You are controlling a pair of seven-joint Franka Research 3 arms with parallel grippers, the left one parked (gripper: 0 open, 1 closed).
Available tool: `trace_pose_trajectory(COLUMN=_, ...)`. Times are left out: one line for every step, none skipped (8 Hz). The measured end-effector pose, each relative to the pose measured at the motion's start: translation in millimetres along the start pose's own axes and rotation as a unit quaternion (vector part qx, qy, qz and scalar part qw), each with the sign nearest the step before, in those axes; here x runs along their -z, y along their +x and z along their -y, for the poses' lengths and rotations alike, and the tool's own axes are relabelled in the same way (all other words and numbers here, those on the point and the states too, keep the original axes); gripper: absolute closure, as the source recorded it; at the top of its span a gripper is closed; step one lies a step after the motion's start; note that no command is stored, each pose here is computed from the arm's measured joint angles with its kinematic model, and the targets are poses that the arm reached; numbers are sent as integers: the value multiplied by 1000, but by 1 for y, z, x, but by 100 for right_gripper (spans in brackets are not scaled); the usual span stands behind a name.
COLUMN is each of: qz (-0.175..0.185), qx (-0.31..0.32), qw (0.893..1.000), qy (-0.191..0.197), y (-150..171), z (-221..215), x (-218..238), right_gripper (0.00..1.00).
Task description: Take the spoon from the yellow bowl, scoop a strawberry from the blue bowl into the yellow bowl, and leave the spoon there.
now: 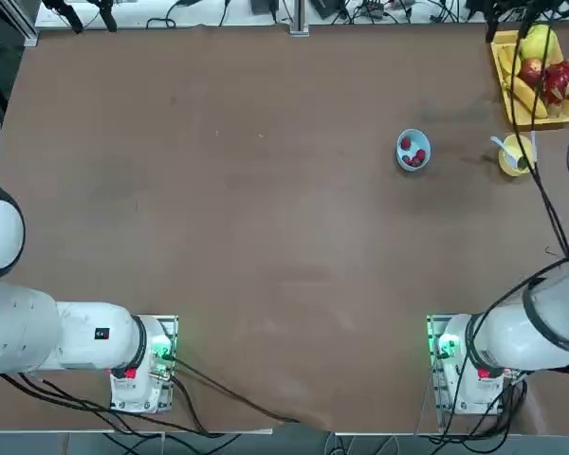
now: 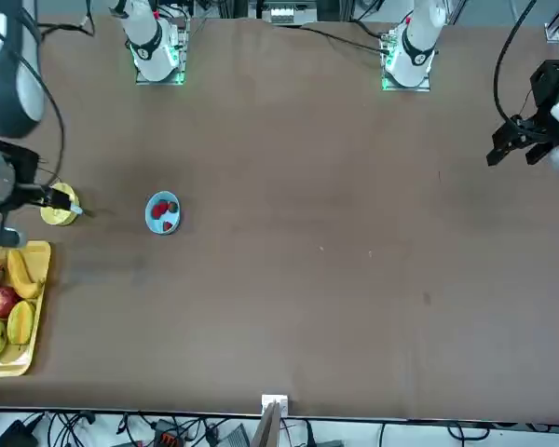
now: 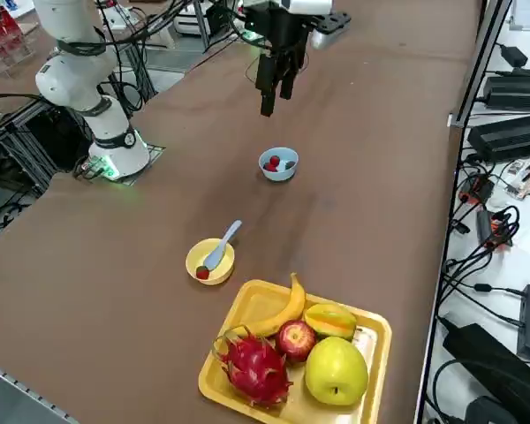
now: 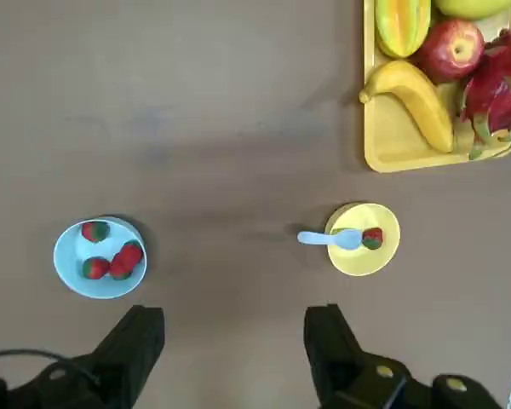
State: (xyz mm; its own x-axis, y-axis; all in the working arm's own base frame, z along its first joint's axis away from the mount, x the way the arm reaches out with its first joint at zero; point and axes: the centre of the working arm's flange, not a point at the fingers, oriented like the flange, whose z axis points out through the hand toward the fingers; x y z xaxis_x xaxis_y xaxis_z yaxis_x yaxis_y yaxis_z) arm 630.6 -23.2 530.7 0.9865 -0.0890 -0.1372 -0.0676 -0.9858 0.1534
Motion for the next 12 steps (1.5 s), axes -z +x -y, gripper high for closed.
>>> trace_pose_trajectory(qz=-9, qx=1, qw=1000, qy=20, y=-6, z=1, x=12, right_gripper=0)
trace_pose_trajectory(qz=-18, qx=1, qw=999, qy=40, y=-13, z=2, x=24, right_gripper=0)
trace_pose_trajectory(qz=-26, qx=-2, qw=998, qy=53, y=-20, z=-1, x=36, right_gripper=0)
trace_pose_trajectory(qz=-37, qx=-5, qw=997, qy=61, y=-28, z=-6, x=49, right_gripper=0)
trace_pose_trajectory(qz=-47, qx=-6, qw=997, qy=65, y=-38, z=-10, x=61, right_gripper=0)
trace_pose_trajectory(qz=-54, qx=-6, qw=996, qy=67, y=-51, z=-13, x=71, right_gripper=0)
trace_pose_trajectory(qz=-57, qx=-2, qw=996, qy=69, y=-64, z=-13, x=77, right_gripper=0)
trace_pose_trajectory(qz=-61, qx=5, qw=996, qy=71, y=-77, z=-8, x=81, right_gripper=0)
trace_pose_trajectory(qz=-68, qx=10, qw=995, qy=72, y=-86, z=-4, x=84, right_gripper=0)
trace_pose_trajectory(qz=-78, qx=12, qw=994, qy=73, y=-94, z=-2, x=86, right_gripper=0)
trace_pose_trajectory(qz=-84, qx=10, qw=994, qy=75, y=-102, z=-5, x=87, right_gripper=0)
trace_pose_trajectory(qz=-85, qx=7, qw=994, qy=76, y=-109, z=-9, x=87, right_gripper=0)
